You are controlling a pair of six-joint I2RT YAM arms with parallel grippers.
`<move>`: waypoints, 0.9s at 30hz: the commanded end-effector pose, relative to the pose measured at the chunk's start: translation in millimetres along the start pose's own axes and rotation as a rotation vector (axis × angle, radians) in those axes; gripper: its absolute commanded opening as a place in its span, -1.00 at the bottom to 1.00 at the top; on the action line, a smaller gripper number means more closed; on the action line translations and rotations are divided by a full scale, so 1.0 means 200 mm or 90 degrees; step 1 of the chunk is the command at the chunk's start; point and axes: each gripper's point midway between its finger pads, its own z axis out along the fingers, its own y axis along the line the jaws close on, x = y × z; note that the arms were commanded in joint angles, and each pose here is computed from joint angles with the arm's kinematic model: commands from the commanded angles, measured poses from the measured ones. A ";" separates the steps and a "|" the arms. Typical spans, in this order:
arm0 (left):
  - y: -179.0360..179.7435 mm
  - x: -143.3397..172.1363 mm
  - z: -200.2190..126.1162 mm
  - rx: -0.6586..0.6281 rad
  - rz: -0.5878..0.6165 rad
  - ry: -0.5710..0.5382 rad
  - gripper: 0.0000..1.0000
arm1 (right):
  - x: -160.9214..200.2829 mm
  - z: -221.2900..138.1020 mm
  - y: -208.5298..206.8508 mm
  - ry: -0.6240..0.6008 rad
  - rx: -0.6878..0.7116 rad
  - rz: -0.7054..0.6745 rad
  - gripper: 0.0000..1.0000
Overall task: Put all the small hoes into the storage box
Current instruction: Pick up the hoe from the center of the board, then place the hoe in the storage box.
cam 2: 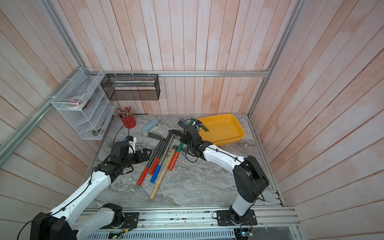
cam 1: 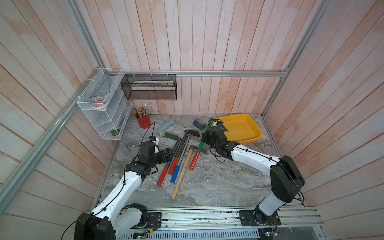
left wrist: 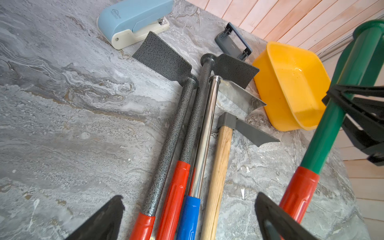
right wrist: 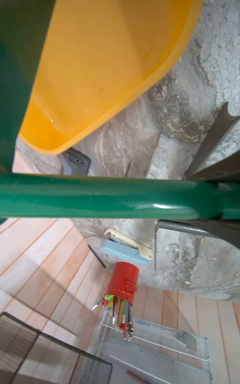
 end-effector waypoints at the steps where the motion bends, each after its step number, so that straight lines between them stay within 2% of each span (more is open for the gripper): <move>1: -0.01 0.02 0.01 0.024 -0.024 -0.008 1.00 | -0.20 -0.08 0.02 -0.061 -0.012 0.043 -1.00; 8: -0.01 -0.05 -0.01 0.011 -0.044 -0.051 1.00 | -0.34 -0.10 -0.13 -0.077 0.005 0.082 -1.00; 15: -0.07 -0.15 -0.03 0.033 -0.055 -0.100 1.00 | -0.47 -0.08 -0.21 -0.089 0.006 0.111 -1.00; 27: -0.13 -0.22 -0.01 0.049 -0.030 -0.101 1.00 | -0.60 -0.07 -0.31 -0.114 0.022 0.157 -1.00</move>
